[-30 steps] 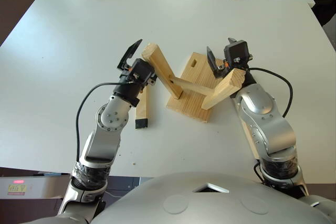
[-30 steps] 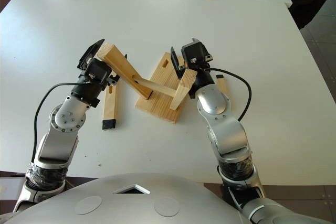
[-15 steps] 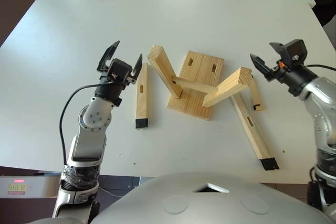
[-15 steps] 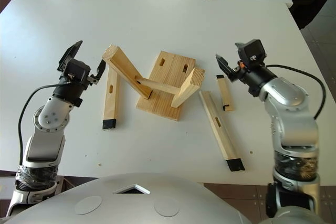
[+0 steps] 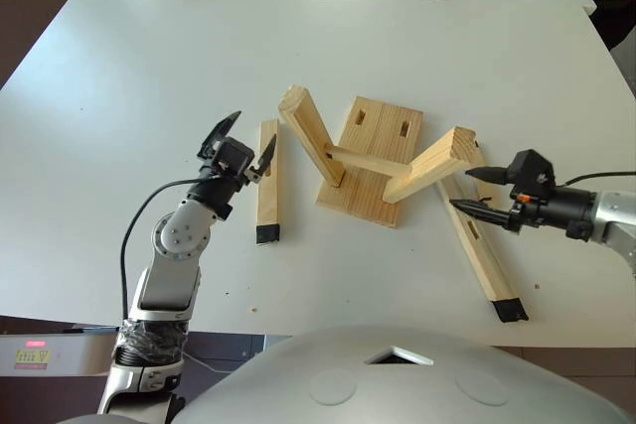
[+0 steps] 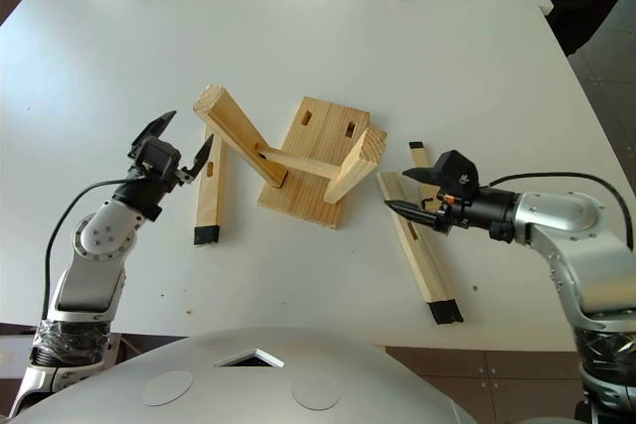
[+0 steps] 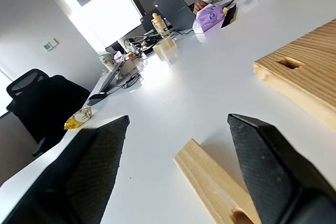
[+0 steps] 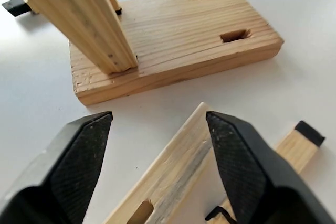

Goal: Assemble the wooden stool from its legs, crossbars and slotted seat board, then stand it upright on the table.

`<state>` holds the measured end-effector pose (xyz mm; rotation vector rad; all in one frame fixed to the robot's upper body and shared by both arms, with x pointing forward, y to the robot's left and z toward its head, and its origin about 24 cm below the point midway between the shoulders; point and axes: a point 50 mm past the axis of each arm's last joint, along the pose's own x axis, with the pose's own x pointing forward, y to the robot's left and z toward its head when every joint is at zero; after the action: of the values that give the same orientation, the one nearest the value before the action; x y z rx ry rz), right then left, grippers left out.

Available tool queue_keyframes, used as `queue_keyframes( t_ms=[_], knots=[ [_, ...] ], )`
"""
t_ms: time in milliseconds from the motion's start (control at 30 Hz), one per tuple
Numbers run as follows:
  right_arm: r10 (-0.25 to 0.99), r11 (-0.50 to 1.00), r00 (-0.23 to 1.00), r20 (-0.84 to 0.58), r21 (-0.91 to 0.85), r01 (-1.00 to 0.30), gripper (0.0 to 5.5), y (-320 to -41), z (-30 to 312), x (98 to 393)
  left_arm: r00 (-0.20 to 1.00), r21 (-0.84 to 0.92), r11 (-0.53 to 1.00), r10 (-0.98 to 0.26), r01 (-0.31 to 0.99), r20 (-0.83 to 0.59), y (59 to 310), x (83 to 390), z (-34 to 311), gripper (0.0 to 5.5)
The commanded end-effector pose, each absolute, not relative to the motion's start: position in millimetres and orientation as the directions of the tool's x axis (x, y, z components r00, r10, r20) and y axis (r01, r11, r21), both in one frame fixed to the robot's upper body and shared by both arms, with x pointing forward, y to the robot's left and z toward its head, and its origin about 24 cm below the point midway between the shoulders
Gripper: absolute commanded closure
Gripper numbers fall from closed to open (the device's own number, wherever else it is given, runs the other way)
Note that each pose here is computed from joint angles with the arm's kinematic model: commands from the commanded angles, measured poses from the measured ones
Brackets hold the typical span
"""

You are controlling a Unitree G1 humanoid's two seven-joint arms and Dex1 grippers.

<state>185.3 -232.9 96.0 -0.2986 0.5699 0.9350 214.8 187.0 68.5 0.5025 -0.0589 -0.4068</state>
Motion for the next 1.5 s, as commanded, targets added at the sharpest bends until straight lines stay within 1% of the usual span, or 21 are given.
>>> queue_keyframes(
  t_ms=[33, 200, 333, 467, 633, 767, 867, 967, 1067, 1200, 1367, 1500],
  knots=[
    [0.645, 0.558, 0.455, -0.614, -0.028, -0.829, 2.19, -230.8, 75.2, 180.5, 0.894, 0.501, 0.753, -0.435, 0.428, -0.109, 184.6, 212.0, 54.8, 2.0],
    [0.6, 0.575, 0.484, -0.637, -0.077, -0.814, 2.19, -236.8, 57.9, 183.0, 0.887, 0.512, 0.736, -0.443, 0.443, -0.13, 184.6, 210.9, 47.8, 2.0],
    [0.559, 0.602, 0.524, -0.643, -0.12, -0.79, 2.19, -242.2, 44.7, 192.0, 0.886, 0.518, 0.731, -0.445, 0.445, -0.133, 184.2, 211.2, 45.4, 2.0],
    [0.539, 0.615, 0.552, -0.635, -0.151, -0.774, 2.19, -241.8, 34.2, 199.7, 0.878, 0.532, 0.713, -0.457, 0.456, -0.14, 182.8, 212.7, 43.6, 2.0],
    [0.506, 0.613, 0.583, -0.636, -0.21, -0.761, 2.19, -244.7, 25.1, 208.8, 0.847, 0.544, 0.668, -0.501, 0.508, -0.175, 180.4, 211.4, 37.5, 2.0],
    [0.45, 0.629, 0.626, -0.637, -0.272, -0.728, 2.19, -254.8, 18.6, 218.5, 0.815, 0.54, 0.629, -0.538, 0.559, -0.215, 176.5, 210.9, 29.9, 2.0],
    [0.41, 0.649, 0.662, -0.627, -0.31, -0.695, 2.19, -264.0, 18.3, 225.0, 0.79, 0.54, 0.593, -0.549, 0.597, -0.271, 178.0, 212.1, 20.6, 2.0],
    [0.389, 0.659, 0.684, -0.617, -0.332, -0.675, 2.19, -269.0, 19.0, 228.4, 0.782, 0.535, 0.578, -0.533, 0.616, -0.324, 184.9, 213.2, 11.1, 2.0],
    [0.384, 0.658, 0.69, -0.613, -0.343, -0.671, 2.19, -269.8, 17.9, 228.9, 0.803, 0.533, 0.601, -0.462, 0.596, -0.377, 201.9, 214.7, 3.1, 2.0],
    [0.384, 0.66, 0.694, -0.61, -0.345, -0.668, 2.19, -268.5, 15.7, 225.7, 0.824, 0.535, 0.628, -0.398, 0.565, -0.404, 219.1, 216.2, 2.4, 2.0],
    [0.373, 0.674, 0.702, -0.606, -0.344, -0.654, 2.19, -268.8, 13.9, 219.9, 0.798, 0.534, 0.594, -0.415, 0.602, -0.438, 234.8, 208.1, 8.3, 2.0],
    [0.358, 0.686, 0.711, -0.606, -0.345, -0.64, 2.19, -271.3, 13.3, 216.6, 0.785, 0.544, 0.566, -0.428, 0.619, -0.448, 244.7, 208.4, 16.6, 2.0]
  ],
)
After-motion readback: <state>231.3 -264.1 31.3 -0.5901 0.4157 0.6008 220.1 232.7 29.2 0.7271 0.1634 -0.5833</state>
